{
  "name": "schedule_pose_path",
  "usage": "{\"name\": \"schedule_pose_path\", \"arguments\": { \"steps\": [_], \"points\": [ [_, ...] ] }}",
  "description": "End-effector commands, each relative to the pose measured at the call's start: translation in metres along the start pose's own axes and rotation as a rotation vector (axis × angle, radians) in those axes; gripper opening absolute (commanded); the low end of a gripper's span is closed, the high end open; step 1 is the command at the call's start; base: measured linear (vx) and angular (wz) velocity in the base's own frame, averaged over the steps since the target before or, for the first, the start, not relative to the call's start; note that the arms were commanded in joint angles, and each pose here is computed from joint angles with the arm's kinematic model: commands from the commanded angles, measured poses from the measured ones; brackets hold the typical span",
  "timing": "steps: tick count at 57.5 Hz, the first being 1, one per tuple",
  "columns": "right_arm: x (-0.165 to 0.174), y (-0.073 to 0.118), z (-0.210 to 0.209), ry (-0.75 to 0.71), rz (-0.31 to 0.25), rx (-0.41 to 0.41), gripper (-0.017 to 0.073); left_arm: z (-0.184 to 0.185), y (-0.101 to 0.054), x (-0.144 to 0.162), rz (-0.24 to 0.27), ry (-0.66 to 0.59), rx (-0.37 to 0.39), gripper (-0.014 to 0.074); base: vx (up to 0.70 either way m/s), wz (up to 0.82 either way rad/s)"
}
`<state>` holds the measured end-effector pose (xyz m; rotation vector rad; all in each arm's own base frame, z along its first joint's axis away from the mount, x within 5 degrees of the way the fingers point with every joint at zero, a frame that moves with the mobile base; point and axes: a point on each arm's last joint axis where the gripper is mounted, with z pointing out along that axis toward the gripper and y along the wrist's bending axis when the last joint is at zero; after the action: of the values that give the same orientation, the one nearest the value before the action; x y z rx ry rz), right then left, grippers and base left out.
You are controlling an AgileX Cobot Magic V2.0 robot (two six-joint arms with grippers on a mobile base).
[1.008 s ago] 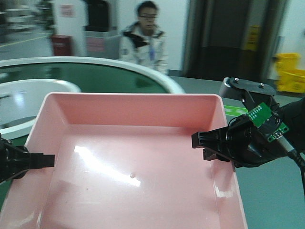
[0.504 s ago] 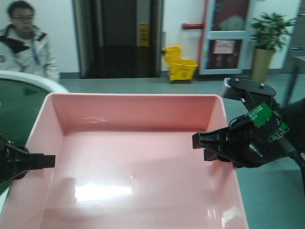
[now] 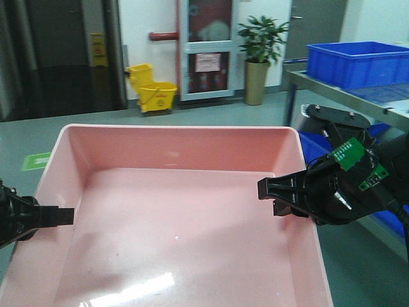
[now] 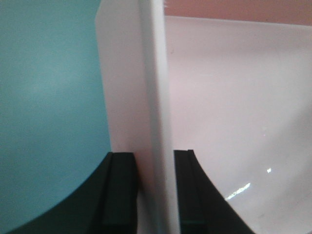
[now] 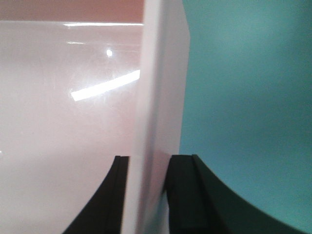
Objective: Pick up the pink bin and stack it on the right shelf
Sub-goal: 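Carry the pink bin with both grippers while the base drives to the table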
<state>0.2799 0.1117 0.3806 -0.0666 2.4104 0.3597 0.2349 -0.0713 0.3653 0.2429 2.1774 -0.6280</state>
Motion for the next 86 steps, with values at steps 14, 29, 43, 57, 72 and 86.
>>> {"name": "schedule_pose_path", "arguments": {
  "steps": [14, 29, 43, 57, 72, 86],
  "points": [
    [-0.0153, 0.0041, -0.0194, -0.149, 0.010, -0.043, -0.0009, -0.0170, -0.0182, -0.0132, -0.060, -0.102, 0.092, -0.0001, 0.33, -0.42],
    [-0.0153, 0.0041, -0.0194, -0.149, 0.010, -0.043, -0.0009, -0.0170, -0.0182, -0.0132, -0.060, -0.102, 0.092, -0.0001, 0.40, -0.26],
    [-0.0154, 0.0042, -0.0194, -0.150, 0.010, -0.044, -0.0009, -0.0170, -0.0182, -0.0132, -0.060, -0.102, 0.092, -0.0001, 0.45, -0.07],
    [-0.0154, 0.0042, -0.0194, -0.150, 0.010, -0.044, -0.0009, -0.0170, -0.0182, -0.0132, -0.060, -0.102, 0.092, -0.0001, 0.49, 0.09],
    [-0.0155, 0.0042, -0.0187, -0.150, 0.010, -0.043, -0.0009, -0.0170, -0.0182, -0.0132, -0.060, -0.102, 0.092, -0.0001, 0.50, 0.12],
    [-0.0155, 0.0042, -0.0187, -0.150, 0.010, -0.043, -0.0009, -0.0170, -0.0182, -0.0132, -0.060, -0.102, 0.092, -0.0001, 0.50, -0.11]
  ]
}}
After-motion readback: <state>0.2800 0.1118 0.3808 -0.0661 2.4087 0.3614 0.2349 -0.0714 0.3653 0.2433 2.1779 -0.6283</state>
